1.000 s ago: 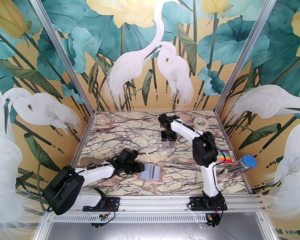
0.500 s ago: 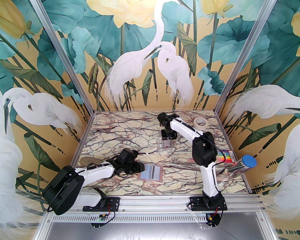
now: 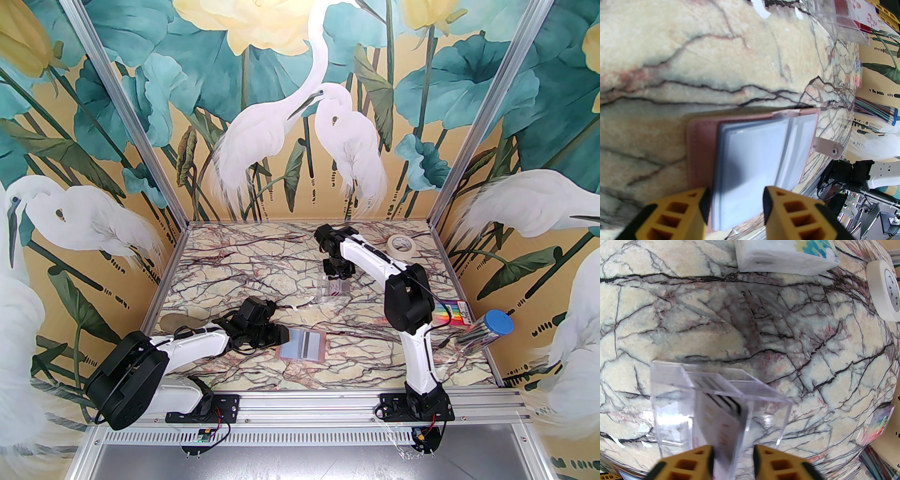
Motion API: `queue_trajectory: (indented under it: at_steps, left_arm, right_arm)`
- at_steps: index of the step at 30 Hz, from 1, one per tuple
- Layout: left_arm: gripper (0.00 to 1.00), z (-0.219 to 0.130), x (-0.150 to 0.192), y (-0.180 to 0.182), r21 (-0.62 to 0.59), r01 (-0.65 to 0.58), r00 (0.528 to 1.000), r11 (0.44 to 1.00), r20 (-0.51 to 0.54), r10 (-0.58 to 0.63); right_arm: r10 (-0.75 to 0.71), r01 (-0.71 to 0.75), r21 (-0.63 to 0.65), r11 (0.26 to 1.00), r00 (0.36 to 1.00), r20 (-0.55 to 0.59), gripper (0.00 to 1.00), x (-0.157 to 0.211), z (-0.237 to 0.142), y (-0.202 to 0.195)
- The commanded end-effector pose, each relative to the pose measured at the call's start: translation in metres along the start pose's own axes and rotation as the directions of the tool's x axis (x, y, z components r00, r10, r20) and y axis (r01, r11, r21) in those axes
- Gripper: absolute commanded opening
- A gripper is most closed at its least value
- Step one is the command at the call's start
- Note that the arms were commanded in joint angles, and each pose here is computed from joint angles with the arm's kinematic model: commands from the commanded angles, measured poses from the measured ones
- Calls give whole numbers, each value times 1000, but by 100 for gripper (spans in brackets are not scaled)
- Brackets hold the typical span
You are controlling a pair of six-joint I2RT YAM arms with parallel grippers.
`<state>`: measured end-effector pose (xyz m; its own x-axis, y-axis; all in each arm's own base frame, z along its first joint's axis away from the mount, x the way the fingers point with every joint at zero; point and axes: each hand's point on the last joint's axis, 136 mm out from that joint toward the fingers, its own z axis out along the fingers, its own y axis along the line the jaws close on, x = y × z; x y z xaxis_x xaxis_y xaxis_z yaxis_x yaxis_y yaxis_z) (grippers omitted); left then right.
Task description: Put the credit cards into the card holder
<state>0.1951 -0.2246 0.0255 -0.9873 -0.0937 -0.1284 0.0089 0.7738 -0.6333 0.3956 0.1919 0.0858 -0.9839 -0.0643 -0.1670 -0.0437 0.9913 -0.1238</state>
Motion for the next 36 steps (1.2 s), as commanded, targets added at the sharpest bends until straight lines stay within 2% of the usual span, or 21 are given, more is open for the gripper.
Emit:
queue_trajectory:
  at_steps: [1, 5, 9, 13, 21, 24, 28, 31, 33, 36]
  left_arm:
    - [44, 7, 13, 27, -94, 25, 999, 995, -32, -28]
    - [44, 7, 13, 28, -95, 25, 999, 995, -31, -28]
    - [44, 7, 13, 27, -92, 23, 999, 995, -31, -26]
    - [44, 6, 13, 27, -91, 25, 999, 996, -29, -27]
    - [44, 4, 11, 24, -85, 23, 1000, 996, -20, -25]
    - [44, 0, 10, 22, -82, 22, 1000, 996, -11, -23]
    - [44, -12, 4, 7, -44, 0, 1000, 999, 26, 1]
    - [44, -34, -5, -19, 30, -57, 995, 998, 87, 55]
    - [44, -55, -12, -45, 104, -125, 984, 987, 144, 110]
    - [45, -92, -17, -89, 225, -252, 951, 941, 236, 198]
  right_arm:
    - [-7, 7, 10, 1000, 1000, 5, 20, -1, -9, -2]
    - [-9, 9, 2, 1000, 1000, 7, 10, 0, -12, 2]
    - [-6, 7, -10, 1000, 1000, 23, 7, -1, -22, 7]
    - [4, -3, -27, 1000, 1000, 27, 1, -1, -33, 8]
    - [36, -28, -110, 994, 997, 75, 0, 6, -75, 9]
    - [45, -22, -193, 981, 992, 115, 0, 12, -95, 13]
    - [58, 18, -369, 929, 980, 193, 0, 25, -123, 25]
    - [72, 76, -489, 869, 958, 277, 0, 35, -143, 33]
    - [91, 125, -565, 816, 937, 339, 0, 42, -158, 38]
    - [111, 236, -693, 681, 902, 417, 0, 61, -187, 51]
